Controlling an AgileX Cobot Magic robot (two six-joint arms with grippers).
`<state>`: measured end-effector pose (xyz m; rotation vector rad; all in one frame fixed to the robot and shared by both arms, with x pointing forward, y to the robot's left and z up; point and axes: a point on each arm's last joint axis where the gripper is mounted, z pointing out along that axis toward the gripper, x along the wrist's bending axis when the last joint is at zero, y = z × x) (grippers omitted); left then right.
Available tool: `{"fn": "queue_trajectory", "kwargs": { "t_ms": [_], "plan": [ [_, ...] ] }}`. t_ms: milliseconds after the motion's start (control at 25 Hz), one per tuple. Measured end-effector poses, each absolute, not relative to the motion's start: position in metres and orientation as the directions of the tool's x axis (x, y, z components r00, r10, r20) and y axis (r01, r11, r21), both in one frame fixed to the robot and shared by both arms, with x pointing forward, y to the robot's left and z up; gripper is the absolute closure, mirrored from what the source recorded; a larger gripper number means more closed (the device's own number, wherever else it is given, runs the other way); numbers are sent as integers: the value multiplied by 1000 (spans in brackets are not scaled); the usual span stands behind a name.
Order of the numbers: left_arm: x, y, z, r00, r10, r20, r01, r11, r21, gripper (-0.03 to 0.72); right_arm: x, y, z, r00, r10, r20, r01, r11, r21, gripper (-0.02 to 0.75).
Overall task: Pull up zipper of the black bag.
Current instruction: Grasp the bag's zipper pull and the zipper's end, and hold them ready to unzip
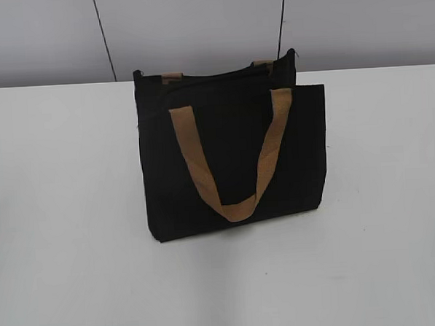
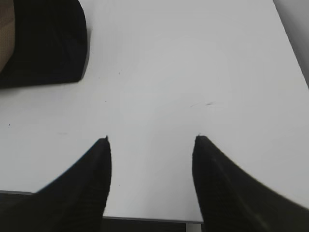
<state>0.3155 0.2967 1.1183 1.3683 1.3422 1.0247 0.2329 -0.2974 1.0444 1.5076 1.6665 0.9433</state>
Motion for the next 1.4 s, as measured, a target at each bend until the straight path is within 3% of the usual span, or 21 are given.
{"fn": "queue_trajectory", "kwargs": {
  "t_ms": [440, 1000, 1400],
  "plan": [
    [401, 272, 1122, 177, 984, 20, 51, -30, 998, 381, 233, -297, 1044, -88, 996, -21, 495, 62, 867, 317],
    [493, 205, 1040, 374, 927, 14, 151, -75, 986, 379, 233, -297, 1044, -87, 996, -21, 495, 61, 867, 317],
    [488, 200, 957, 415, 910, -2, 192, -86, 978, 379, 233, -297, 1044, -87, 996, -21, 495, 61, 867, 317]
  ]
}}
